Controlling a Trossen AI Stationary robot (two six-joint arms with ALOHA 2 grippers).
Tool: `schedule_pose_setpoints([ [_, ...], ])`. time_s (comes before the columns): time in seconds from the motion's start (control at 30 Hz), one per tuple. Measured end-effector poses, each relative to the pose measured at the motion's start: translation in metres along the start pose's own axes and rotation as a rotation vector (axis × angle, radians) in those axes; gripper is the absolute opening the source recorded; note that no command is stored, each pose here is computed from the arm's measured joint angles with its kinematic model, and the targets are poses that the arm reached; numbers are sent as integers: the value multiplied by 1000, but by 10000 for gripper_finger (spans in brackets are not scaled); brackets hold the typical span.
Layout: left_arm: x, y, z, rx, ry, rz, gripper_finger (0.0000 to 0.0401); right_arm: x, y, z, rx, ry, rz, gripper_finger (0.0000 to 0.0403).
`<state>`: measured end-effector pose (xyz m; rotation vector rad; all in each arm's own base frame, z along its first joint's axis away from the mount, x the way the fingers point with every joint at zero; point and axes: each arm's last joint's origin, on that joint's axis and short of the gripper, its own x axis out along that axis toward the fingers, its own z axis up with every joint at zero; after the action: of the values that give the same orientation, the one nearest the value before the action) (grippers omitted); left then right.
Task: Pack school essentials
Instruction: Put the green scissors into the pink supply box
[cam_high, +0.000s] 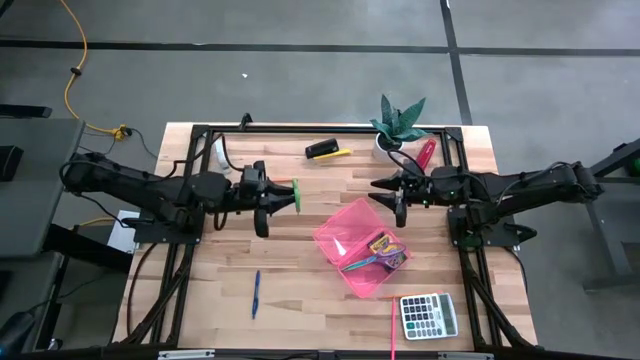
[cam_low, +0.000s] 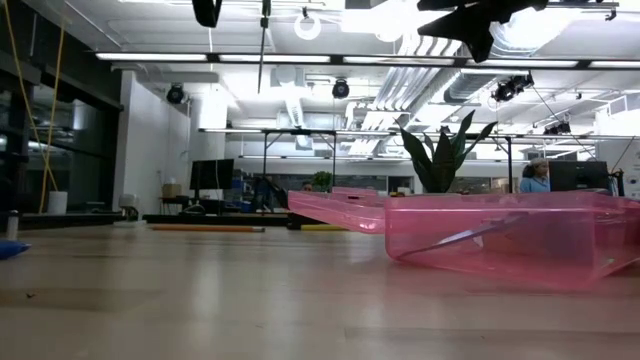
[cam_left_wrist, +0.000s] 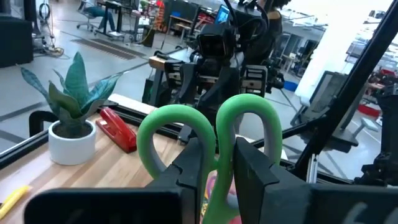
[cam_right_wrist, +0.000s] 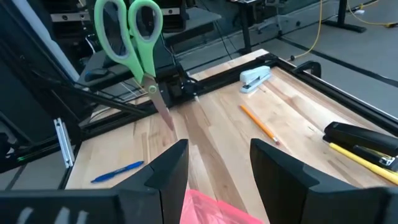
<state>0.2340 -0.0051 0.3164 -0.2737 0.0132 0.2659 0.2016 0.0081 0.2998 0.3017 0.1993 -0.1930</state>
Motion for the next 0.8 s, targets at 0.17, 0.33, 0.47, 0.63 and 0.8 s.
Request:
schedule_pose_setpoints([
  [0.17, 0, 0, 0, 0, 0, -1, 39, 0, 0, 0, 3, 0, 5, 165],
  [0.33, 6, -1, -5, -34, 17, -20, 39, 0, 1, 2, 6, -14, 24, 165],
  [0.47, 31, -9, -18, -52, 109, -67, 39, -5, 4, 13, 23, -120, 60, 165],
  [0.63, 90, -34, -24, -36, 208, -163, 39, -22, 4, 28, 32, -259, 73, 165],
  [0.8, 151, -67, -34, 70, 365, -237, 39, -42, 0, 37, 34, -332, 45, 165],
])
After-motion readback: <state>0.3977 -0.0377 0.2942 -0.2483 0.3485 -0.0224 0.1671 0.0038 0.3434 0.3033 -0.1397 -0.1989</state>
